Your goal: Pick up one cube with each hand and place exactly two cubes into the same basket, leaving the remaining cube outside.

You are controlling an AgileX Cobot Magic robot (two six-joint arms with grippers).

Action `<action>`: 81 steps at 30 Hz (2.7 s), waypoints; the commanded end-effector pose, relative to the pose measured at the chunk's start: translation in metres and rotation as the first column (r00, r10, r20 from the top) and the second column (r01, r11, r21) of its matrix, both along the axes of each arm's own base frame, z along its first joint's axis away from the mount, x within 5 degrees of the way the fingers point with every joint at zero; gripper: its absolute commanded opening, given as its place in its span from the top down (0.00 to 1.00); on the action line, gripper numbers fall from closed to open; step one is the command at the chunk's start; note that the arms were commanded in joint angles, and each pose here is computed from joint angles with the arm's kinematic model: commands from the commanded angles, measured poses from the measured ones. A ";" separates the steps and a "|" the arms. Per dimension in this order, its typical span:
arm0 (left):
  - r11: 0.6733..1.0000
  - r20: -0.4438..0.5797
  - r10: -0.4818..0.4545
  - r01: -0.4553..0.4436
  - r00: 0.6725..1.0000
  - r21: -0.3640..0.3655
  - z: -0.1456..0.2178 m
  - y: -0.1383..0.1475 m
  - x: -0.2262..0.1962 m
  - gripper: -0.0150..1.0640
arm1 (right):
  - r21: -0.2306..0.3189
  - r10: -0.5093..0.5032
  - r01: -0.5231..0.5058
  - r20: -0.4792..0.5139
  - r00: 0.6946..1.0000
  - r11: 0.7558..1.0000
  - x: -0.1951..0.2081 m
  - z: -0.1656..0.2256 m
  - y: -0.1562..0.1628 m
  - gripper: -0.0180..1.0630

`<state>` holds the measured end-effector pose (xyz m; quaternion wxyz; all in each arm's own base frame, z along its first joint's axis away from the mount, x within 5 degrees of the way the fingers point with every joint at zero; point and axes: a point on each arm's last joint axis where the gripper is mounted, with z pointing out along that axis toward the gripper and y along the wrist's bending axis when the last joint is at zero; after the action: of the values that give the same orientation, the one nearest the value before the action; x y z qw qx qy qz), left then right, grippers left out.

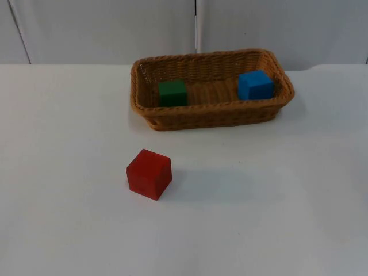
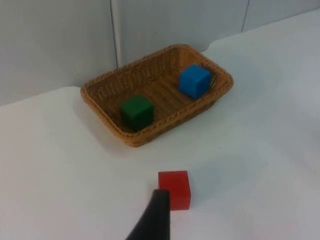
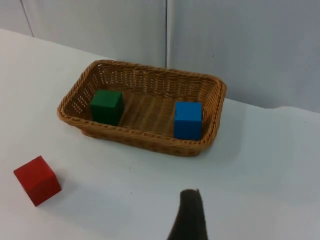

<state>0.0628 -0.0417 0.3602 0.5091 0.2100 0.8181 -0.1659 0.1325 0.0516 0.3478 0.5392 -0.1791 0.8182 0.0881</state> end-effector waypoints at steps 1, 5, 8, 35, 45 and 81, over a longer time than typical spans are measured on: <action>1.000 0.006 -0.007 0.006 1.000 0.020 -0.002 0.004 -0.011 0.19 | 0.001 -0.001 0.001 0.000 1.000 1.000 -0.010 -0.001 -0.004 0.41; 1.000 0.034 -0.016 0.015 0.999 0.021 -0.002 0.011 -0.031 0.19 | 0.000 0.000 0.000 -0.002 1.000 1.000 -0.022 0.001 -0.008 0.41; 1.000 0.072 -0.019 0.017 0.997 0.023 -0.003 0.018 -0.049 0.19 | 0.004 0.001 -0.001 0.009 1.000 1.000 -0.035 0.003 -0.013 0.41; 0.992 0.071 0.122 -0.123 0.990 0.017 -0.049 0.045 -0.090 0.19 | 0.031 0.008 -0.010 0.081 0.997 0.999 -0.117 -0.022 -0.043 0.41; 0.990 -0.004 0.130 -0.130 0.991 0.062 -0.082 0.039 -0.070 0.19 | 0.034 0.009 -0.012 0.091 0.996 0.999 -0.133 -0.049 -0.049 0.41; 0.989 -0.016 0.130 -0.128 0.991 0.069 -0.085 0.039 -0.069 0.19 | -0.010 -0.024 0.023 -0.065 0.998 1.000 -0.140 -0.068 -0.054 0.41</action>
<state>-0.0064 -0.0030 0.2757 0.5019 0.1753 0.8405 -0.1048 -0.0074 -0.0023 0.2819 0.5134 -0.1751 0.8358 0.0844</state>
